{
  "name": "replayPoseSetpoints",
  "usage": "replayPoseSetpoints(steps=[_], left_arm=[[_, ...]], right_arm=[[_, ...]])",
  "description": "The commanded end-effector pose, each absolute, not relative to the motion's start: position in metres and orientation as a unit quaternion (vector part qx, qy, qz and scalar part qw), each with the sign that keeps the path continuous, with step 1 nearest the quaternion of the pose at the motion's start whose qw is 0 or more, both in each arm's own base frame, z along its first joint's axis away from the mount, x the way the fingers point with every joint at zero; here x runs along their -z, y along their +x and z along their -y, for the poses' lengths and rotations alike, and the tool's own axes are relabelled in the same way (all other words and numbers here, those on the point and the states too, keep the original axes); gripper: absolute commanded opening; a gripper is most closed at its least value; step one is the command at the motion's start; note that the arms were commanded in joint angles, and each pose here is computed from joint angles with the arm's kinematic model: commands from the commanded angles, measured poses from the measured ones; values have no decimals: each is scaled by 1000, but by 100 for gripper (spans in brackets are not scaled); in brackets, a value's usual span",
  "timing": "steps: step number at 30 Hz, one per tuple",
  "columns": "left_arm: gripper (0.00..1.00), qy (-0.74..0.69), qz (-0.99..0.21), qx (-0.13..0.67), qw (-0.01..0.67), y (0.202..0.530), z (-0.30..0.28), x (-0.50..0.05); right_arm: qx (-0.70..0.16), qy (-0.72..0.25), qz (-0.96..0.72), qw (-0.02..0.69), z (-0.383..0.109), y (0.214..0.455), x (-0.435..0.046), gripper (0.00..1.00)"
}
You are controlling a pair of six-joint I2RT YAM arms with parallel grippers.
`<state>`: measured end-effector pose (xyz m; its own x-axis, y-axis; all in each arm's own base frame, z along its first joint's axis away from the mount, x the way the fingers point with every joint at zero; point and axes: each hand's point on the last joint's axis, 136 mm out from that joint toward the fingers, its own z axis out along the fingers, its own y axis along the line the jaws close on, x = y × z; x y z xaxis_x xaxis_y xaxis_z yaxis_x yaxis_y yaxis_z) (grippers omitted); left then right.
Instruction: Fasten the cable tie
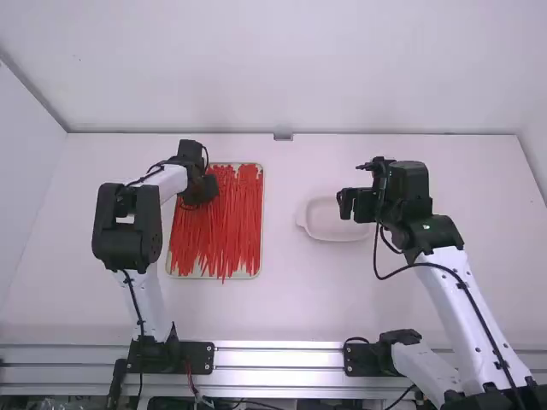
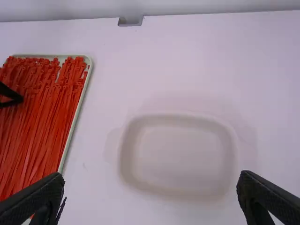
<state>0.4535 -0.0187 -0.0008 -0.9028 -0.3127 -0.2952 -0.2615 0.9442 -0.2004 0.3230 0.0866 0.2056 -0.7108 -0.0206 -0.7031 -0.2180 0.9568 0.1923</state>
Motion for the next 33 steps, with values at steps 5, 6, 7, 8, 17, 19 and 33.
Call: replayPoseSetpoints(steps=[5, 6, 7, 8, 17, 19, 33], left_arm=[[1, -153, -973, 83, 149, 447, 20, 10], [2, -156, -973, 83, 149, 447, 20, 10], [1, -156, -973, 83, 150, 448, 20, 10], [1, -156, -973, 83, 150, 448, 20, 9], [1, -159, -968, 87, 174, 457, 20, -7], [1, -158, -967, 87, 179, 460, 19, -16], [1, -153, -944, 78, 283, 465, 11, -134]], right_arm=[[-136, -67, -909, 388, -89, 328, -220, 98], [-136, -67, -909, 388, -89, 328, -220, 98], [-136, -67, -909, 388, -89, 328, -220, 98], [-136, -67, -909, 388, -89, 328, -220, 98], [-136, -67, -909, 388, -89, 328, -220, 98], [-136, -67, -909, 389, -89, 328, -220, 98], [-136, -67, -908, 390, -89, 329, -220, 98]])
